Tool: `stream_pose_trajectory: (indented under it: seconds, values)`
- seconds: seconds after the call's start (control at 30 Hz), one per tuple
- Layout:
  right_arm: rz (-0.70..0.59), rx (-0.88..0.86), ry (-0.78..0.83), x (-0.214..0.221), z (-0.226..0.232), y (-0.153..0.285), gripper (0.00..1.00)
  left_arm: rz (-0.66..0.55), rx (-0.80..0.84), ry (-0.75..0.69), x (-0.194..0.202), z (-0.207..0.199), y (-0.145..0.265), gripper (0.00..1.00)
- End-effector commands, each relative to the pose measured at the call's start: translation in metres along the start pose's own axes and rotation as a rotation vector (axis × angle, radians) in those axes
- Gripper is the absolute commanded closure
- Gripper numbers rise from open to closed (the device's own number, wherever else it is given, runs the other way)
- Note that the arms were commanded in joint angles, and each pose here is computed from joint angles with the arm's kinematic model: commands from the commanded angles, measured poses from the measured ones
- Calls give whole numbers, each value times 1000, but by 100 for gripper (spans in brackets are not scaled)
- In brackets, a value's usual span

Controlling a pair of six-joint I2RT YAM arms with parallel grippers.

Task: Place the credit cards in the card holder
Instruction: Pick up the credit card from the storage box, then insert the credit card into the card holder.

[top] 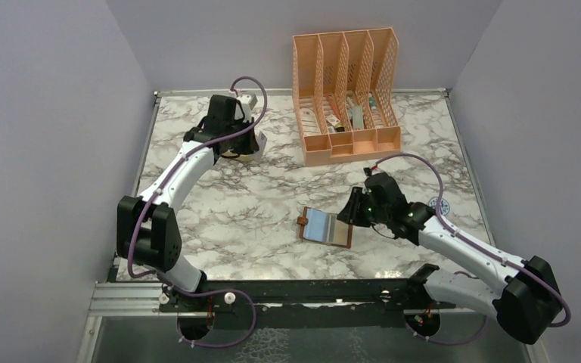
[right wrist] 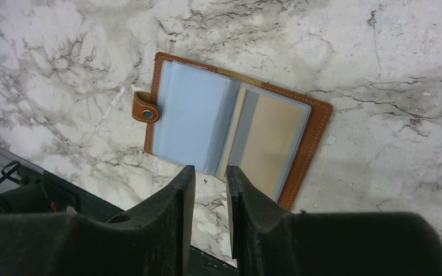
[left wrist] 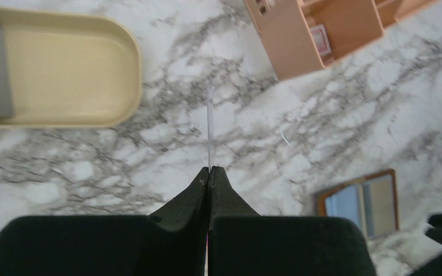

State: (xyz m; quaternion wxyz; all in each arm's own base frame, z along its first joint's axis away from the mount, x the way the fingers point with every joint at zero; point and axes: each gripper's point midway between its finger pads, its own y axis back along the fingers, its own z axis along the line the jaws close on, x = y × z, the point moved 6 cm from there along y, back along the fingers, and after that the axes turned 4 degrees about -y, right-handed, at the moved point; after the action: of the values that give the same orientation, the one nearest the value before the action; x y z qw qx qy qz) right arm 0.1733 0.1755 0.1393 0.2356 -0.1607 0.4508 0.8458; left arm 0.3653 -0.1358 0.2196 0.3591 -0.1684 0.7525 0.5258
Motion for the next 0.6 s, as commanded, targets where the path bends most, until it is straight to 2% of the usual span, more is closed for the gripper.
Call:
stream_pose_trajectory:
  seconds: [0.0, 0.13, 0.3, 0.57]
  values:
    - [6, 100, -44, -3, -4, -1, 73, -30, 295, 135, 20, -40, 16, 100]
    - [0, 121, -47, -3, -8, -4, 74, -64, 429, 233, 40, -57, 24, 100]
    - [-21, 181, -5, -5, -16, -5, 74, -38, 441, 236, 64, -74, 28, 100]
    - [-2, 237, 8, 0, -27, -14, 74, -14, 592, 326, 90, -119, 31, 100]
